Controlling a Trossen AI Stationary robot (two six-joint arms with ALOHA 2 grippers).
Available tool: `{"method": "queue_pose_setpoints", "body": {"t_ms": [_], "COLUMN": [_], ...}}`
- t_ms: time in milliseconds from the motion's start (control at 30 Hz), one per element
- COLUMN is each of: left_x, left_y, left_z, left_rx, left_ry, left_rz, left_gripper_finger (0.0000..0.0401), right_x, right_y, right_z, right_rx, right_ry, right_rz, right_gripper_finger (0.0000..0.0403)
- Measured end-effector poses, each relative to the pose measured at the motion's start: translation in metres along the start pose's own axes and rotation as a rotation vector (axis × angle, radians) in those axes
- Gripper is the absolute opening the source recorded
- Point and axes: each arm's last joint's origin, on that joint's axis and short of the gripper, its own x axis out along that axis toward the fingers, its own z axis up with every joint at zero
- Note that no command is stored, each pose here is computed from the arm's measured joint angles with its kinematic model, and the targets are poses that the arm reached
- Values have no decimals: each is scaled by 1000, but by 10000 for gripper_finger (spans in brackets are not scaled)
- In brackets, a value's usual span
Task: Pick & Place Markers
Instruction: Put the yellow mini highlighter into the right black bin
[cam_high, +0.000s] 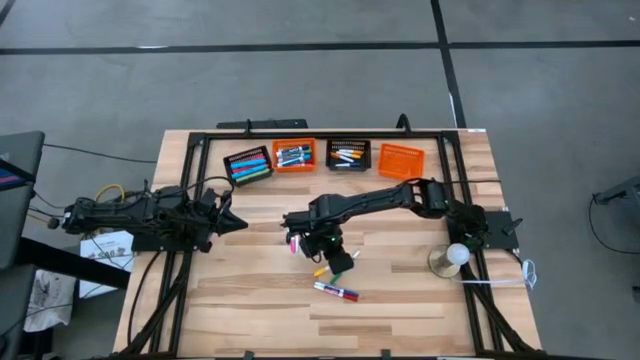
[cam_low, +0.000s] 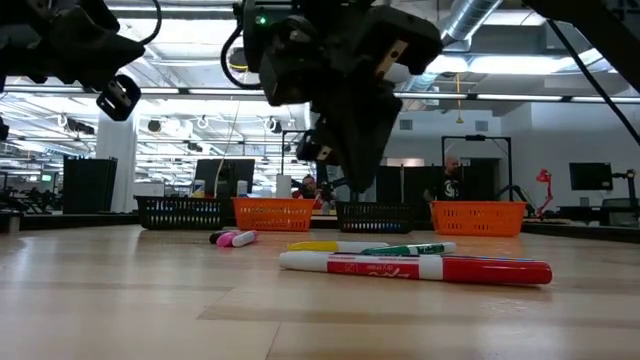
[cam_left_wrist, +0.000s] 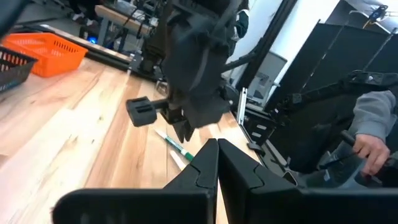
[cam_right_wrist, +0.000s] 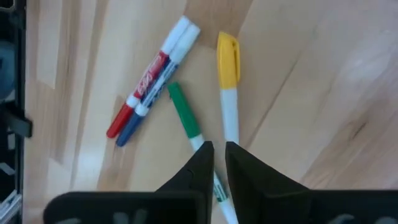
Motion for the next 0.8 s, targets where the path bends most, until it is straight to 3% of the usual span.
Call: {"method": "queue_pose_setpoints", "body": {"t_ms": [333, 533, 667, 800], "left_x": [0, 0, 0, 0], "left_y": [-1, -1, -1, -1], "left_z": [0, 1, 1, 1], "left_rx": [2, 3, 3, 3], "left_ry": [5, -1, -1, -1], "left_rz": [-24, -26, -27, -27], "left_gripper_finger": [8, 8, 8, 8], "right_x": [-3, -3, -3, 1], "right_y": [1, 1, 2, 8], "right_z": [0, 0, 0, 5], "right_rx": [180, 135, 118, 37], "right_ry": [-9, -12, -7, -22], "right_rz": [13, 12, 13, -9], "right_gripper_finger": [49, 59, 92, 153]}}
